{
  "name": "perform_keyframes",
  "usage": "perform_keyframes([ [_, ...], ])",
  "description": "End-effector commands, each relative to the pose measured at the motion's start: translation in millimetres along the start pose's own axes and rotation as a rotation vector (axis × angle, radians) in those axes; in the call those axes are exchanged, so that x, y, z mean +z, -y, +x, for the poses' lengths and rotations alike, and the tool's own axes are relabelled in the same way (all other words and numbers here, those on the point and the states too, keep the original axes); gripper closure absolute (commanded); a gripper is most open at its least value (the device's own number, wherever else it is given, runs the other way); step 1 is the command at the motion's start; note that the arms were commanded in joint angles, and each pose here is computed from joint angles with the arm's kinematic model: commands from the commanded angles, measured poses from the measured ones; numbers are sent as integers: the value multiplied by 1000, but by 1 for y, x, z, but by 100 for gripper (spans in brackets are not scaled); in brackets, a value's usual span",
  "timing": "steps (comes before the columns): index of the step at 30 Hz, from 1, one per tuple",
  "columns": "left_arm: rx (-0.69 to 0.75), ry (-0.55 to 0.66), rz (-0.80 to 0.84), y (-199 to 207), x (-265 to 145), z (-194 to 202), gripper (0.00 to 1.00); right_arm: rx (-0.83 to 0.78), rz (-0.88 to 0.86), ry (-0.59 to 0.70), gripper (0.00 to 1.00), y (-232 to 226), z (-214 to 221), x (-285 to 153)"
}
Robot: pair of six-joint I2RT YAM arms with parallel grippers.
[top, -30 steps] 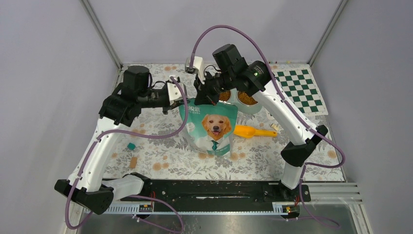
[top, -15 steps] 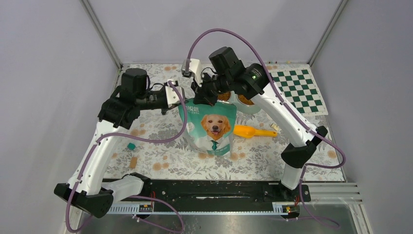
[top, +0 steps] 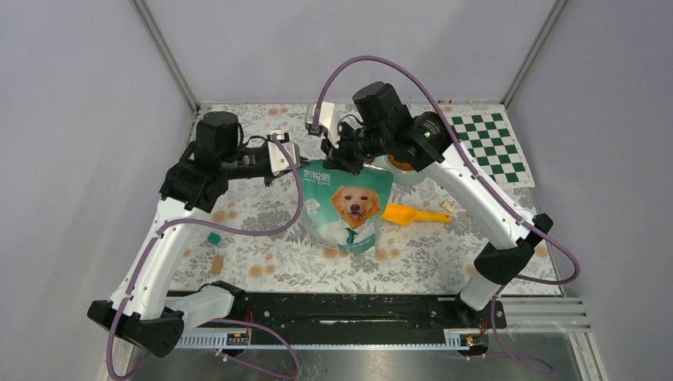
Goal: Serve the pet food
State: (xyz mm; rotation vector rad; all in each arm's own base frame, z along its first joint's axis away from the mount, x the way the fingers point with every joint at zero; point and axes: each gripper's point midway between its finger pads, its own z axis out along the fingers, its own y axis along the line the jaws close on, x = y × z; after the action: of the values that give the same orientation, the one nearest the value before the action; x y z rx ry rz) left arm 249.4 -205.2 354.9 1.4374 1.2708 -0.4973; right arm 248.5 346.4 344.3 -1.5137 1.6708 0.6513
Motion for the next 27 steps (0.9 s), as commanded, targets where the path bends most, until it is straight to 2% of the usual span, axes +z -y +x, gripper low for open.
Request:
perform_keyframes([
  [1,-13,-265,-261,-37,-51,49,100,109,224,-334,93,9,89,-112],
  [8,-15,-275,-268,-38,-52,51,100,115,231,-343,90,5,96,-118],
  [14,-15,-285,-281,-39,-55,52,100,117,289,-386,96,9,113,-129],
  [23,-14,-277,-281,-39,-55,49,100,116,372,-387,97,9,126,-154],
  [27,-14,-274,-282,-38,-56,48,100,136,417,-365,92,11,125,-160],
])
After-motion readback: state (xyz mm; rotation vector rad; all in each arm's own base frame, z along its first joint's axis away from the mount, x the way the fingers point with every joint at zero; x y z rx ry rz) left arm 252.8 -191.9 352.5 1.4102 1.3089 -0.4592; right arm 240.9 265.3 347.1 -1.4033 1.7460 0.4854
